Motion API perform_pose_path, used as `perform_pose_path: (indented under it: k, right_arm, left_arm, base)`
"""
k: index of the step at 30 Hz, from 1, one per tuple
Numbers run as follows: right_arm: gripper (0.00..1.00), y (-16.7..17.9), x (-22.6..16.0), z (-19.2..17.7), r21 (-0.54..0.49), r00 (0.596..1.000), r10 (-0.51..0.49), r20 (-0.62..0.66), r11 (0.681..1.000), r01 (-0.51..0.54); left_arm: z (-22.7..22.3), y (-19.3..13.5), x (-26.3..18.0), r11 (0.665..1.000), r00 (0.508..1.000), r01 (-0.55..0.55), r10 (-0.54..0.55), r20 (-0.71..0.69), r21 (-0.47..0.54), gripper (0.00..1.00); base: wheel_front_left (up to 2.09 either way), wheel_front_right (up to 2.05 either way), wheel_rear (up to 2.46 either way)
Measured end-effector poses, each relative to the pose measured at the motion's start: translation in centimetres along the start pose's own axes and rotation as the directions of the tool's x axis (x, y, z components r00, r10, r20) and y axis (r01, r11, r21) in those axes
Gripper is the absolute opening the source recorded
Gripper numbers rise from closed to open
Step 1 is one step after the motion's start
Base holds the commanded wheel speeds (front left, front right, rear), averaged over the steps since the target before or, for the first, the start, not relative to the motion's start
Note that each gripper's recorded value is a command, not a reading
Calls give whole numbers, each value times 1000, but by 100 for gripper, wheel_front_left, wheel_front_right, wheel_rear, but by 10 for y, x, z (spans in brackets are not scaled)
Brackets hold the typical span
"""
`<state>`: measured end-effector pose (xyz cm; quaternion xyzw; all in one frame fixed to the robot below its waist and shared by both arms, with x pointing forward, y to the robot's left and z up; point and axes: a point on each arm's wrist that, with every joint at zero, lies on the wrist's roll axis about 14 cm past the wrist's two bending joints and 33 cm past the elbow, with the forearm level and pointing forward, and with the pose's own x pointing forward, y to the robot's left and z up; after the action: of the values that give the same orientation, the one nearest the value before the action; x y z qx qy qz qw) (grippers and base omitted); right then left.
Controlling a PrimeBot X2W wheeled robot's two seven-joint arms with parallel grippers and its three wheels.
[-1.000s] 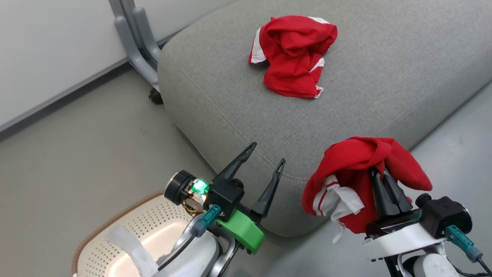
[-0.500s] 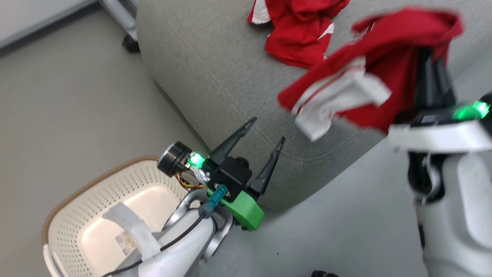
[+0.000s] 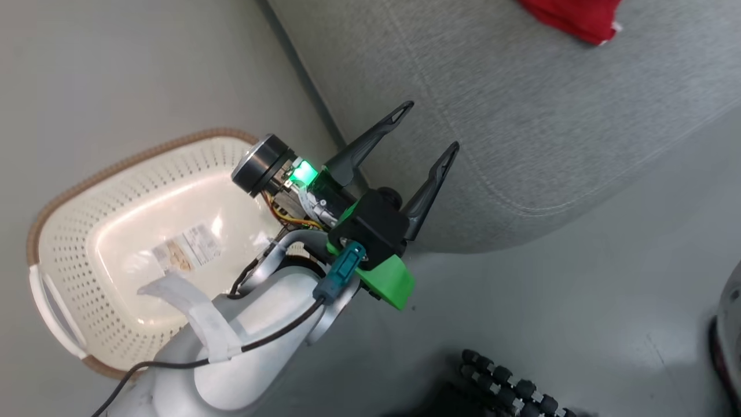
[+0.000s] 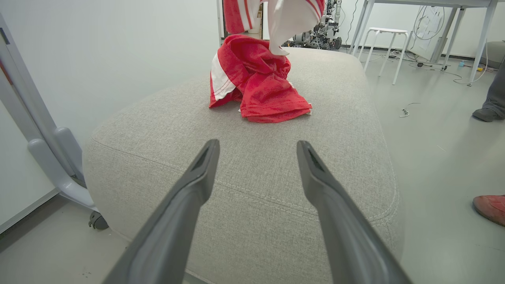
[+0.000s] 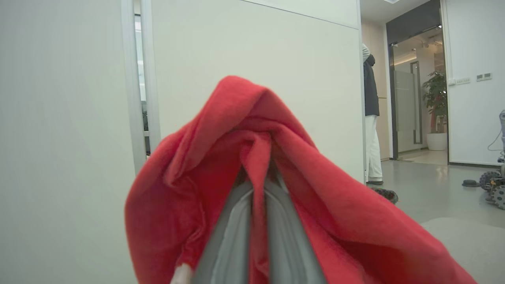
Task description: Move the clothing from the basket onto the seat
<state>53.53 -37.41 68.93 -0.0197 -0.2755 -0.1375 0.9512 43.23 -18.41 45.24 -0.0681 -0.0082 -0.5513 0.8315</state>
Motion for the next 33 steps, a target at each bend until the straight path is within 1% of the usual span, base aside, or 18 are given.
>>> perform_pose_path:
  k: [3,5,8,11,12,13,14,15,17,18,21,25,28,33]
  right_arm:
    - [0,-4,7,-43,16,997,-21,-76,1000,22]
    - [0,-9,4,-76,3,989,-36,-144,999,37]
    - [0,-17,-12,-130,-22,961,-63,-269,998,60]
    - [0,-25,-38,-181,-40,916,-100,-389,995,92]
    - [0,-27,-45,-192,-44,903,-111,-416,994,102]
    - [0,-27,-56,-206,-52,885,-114,-451,993,102]
    - [0,-22,-73,-226,-65,857,-105,-504,994,83]
    - [7,-20,-79,-233,-62,848,-102,-520,995,82]
    - [41,-14,-87,-240,-56,838,-96,-538,995,77]
    - [100,-14,-98,-241,-62,827,-100,-553,995,78]
    - [100,-18,-109,-231,-65,831,-119,-543,993,99]
    - [100,-12,-130,-213,-69,832,-102,-545,995,77]
    - [100,-11,-144,-192,-60,839,-99,-534,995,79]
    - [100,10,-176,-164,-12,834,-24,-551,1000,20]
  left_arm:
    - [-19,10,-4,999,1000,-18,18,-21,-27,100]
    - [-33,17,-8,998,999,-31,29,-42,-46,100]
    - [-52,24,-13,996,997,-51,46,-67,-73,100]
    - [-69,33,-20,992,993,-81,72,-95,-97,100]
    - [-73,34,-22,991,992,-88,77,-102,-100,100]
    - [-77,37,-25,990,990,-96,85,-110,-102,100]
    - [-82,41,-30,988,987,-112,99,-123,-102,100]
    - [-84,43,-32,988,986,-120,107,-128,-98,100]
    - [-86,47,-36,987,983,-134,121,-136,-86,100]
    - [-84,51,-38,986,981,-153,143,-134,-72,100]
    - [-75,55,-39,978,977,-186,175,-118,-90,100]
    - [-66,58,-49,959,965,-250,237,-112,-130,100]
    - [-57,61,-59,936,948,-314,300,-108,-162,100]
    - [-48,68,-86,877,897,-440,420,-135,-195,100]
  base:
    - [0,0,0]
    - [0,0,0]
    - [0,0,0]
    - [0,0,0]
    - [0,0,0]
    - [0,0,0]
    - [0,0,0]
    - [0,0,0]
    - [0,0,0]
    - [0,0,0]
    - [0,0,0]
    - [0,0,0]
    - [0,0,0]
    - [0,0,0]
